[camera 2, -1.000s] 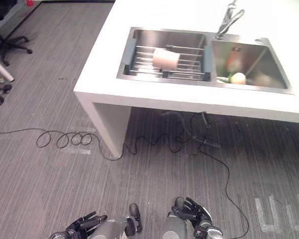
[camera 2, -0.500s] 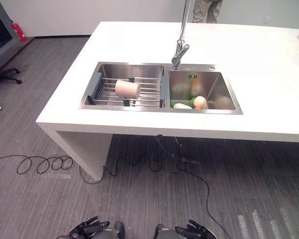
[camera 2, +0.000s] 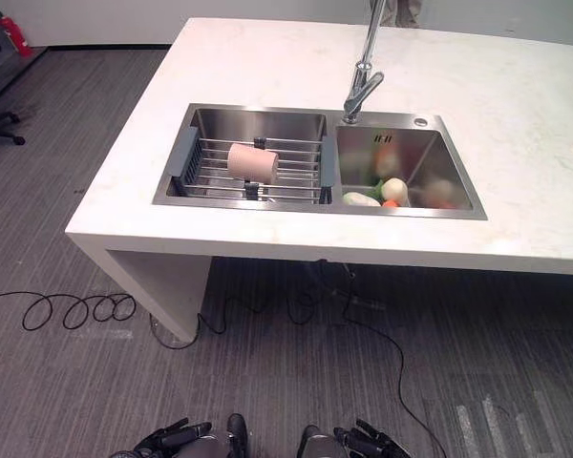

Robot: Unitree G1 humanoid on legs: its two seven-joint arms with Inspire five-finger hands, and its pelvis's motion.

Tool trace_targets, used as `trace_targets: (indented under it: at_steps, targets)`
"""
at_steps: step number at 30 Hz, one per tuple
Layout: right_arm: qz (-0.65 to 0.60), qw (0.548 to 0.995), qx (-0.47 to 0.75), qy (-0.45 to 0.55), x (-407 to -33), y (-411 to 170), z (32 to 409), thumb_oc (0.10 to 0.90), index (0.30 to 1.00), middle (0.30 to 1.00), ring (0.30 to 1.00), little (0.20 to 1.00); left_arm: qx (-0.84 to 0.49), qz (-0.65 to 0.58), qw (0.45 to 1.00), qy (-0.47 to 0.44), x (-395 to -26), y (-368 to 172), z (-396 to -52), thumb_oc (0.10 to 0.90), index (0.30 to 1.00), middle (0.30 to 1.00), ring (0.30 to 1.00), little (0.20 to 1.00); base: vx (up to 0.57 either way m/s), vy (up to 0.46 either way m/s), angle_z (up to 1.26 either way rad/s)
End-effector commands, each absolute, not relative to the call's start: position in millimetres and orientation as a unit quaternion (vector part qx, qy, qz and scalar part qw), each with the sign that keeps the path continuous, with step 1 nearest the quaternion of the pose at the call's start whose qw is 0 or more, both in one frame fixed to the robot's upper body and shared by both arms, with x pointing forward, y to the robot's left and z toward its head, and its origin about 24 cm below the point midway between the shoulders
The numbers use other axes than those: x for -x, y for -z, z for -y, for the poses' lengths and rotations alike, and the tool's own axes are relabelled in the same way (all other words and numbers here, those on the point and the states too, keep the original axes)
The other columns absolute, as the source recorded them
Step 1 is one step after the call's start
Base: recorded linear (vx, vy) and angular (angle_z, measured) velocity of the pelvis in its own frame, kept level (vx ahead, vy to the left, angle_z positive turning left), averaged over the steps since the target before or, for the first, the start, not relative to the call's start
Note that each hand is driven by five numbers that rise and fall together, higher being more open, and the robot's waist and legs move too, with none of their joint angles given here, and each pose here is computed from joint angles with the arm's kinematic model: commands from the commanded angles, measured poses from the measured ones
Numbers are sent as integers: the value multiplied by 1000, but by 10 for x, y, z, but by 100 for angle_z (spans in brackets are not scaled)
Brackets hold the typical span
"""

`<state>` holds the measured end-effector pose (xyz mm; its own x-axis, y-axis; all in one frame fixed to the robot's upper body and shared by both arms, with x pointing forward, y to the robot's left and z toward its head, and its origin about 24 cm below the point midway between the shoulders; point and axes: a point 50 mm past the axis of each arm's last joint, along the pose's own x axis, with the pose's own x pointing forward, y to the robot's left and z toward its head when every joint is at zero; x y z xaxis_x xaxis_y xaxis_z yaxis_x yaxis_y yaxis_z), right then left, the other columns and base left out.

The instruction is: Place the dishes in the dishwasher.

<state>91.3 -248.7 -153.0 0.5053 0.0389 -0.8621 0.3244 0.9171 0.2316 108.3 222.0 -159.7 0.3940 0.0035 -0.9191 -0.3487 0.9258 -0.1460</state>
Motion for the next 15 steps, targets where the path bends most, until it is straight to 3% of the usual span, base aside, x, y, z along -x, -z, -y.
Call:
trace_targets:
  at_steps: [1, 8, 15]
  targets:
    - [-422, 880, -215, 38, -1404, 1359, 2472, 800, 900, 900, 900, 900, 186, -555, 810, -45, -1247, 1574, -2018, 800, 900, 900, 900, 900, 49, -41, -5]
    - [-412, 884, -212, 62, -1392, 1336, 2576, 800, 900, 900, 900, 900, 198, -532, 822, -42, -1343, 1551, -1954, 800, 900, 900, 900, 900, 77, -40, -1]
    - [-384, 895, -219, 63, -1450, 1297, 2601, 800, 900, 900, 900, 900, 192, -558, 806, -52, -1131, 1616, -1970, 800, 900, 900, 900, 900, 229, 135, 14]
